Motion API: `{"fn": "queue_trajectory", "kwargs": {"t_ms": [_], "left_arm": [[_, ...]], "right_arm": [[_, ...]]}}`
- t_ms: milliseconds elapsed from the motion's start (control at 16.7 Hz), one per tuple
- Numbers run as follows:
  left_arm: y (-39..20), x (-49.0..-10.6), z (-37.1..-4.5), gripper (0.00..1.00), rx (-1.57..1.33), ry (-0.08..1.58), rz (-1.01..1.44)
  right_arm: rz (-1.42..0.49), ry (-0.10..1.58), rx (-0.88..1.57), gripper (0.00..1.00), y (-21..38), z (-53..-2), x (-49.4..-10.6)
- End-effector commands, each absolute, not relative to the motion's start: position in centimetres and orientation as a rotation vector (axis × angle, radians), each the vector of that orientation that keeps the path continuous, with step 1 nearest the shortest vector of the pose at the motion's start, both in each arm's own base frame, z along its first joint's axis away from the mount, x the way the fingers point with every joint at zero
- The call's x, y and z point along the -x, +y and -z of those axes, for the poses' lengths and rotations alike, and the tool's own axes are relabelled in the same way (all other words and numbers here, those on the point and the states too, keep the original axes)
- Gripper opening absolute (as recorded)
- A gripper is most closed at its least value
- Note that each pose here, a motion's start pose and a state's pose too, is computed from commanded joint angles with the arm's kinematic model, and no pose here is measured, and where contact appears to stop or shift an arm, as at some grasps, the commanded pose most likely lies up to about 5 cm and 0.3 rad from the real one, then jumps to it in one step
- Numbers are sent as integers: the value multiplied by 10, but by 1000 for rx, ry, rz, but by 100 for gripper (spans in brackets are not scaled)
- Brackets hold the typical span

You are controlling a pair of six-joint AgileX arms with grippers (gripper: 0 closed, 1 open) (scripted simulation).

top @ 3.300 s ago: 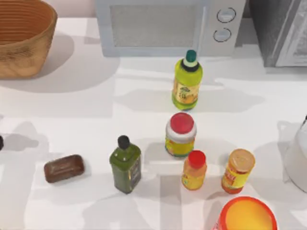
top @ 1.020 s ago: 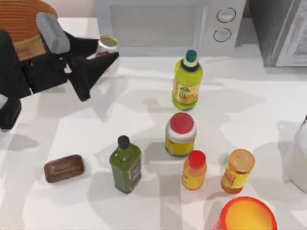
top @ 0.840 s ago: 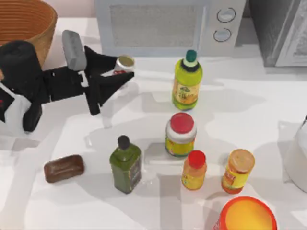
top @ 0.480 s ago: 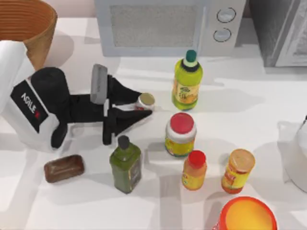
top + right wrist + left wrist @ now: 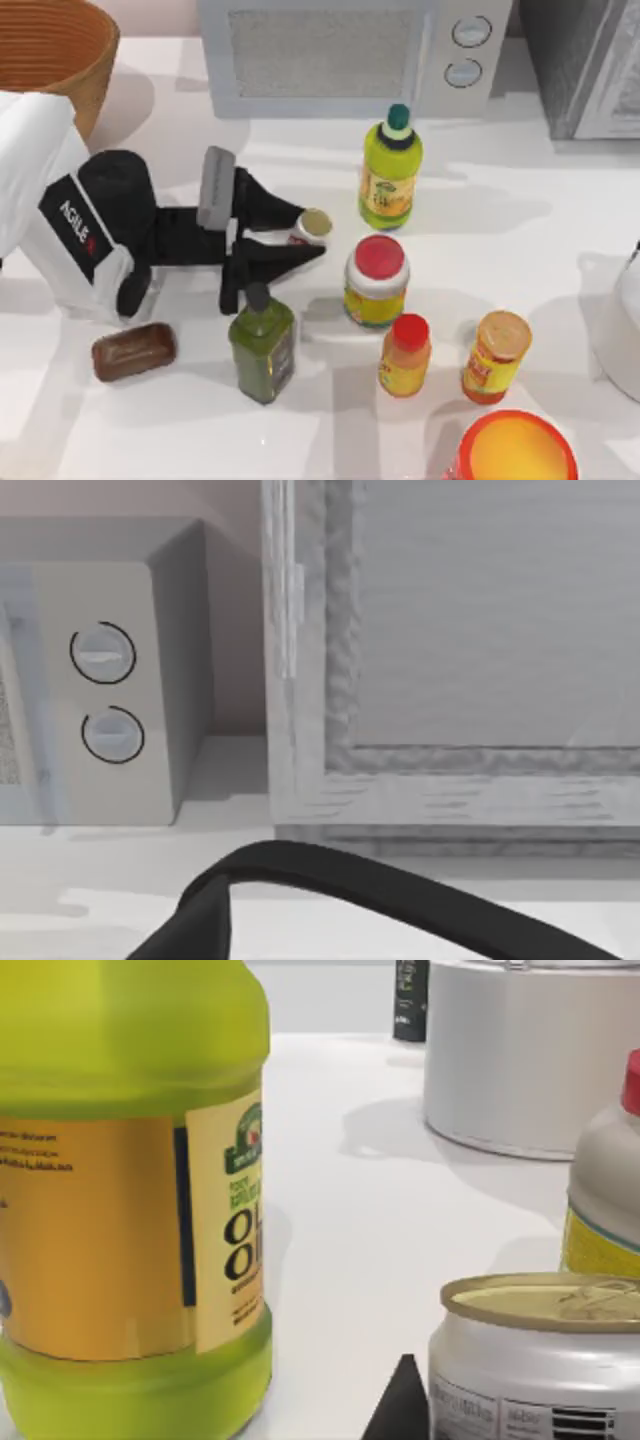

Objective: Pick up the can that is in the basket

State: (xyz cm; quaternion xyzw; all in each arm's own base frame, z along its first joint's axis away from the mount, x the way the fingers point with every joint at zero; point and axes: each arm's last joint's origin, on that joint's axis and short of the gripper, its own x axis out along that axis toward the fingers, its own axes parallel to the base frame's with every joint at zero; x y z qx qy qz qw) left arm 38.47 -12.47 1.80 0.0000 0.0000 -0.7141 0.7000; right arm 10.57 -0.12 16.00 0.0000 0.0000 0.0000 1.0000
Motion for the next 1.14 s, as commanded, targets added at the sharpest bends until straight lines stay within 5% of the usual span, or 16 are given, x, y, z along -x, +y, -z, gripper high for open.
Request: {"fn": "queue_trajectory", "kwargs": {"t_ms": [780,1140], "left_arm": [[-125,-385,-18,98,0,0,1591],[-125,-385,-18,100,0,0,1591]], "right_arm": [[0,0,0,100,-1,-160,-106],[0,0,0,100,-1,-160,-106]]}}
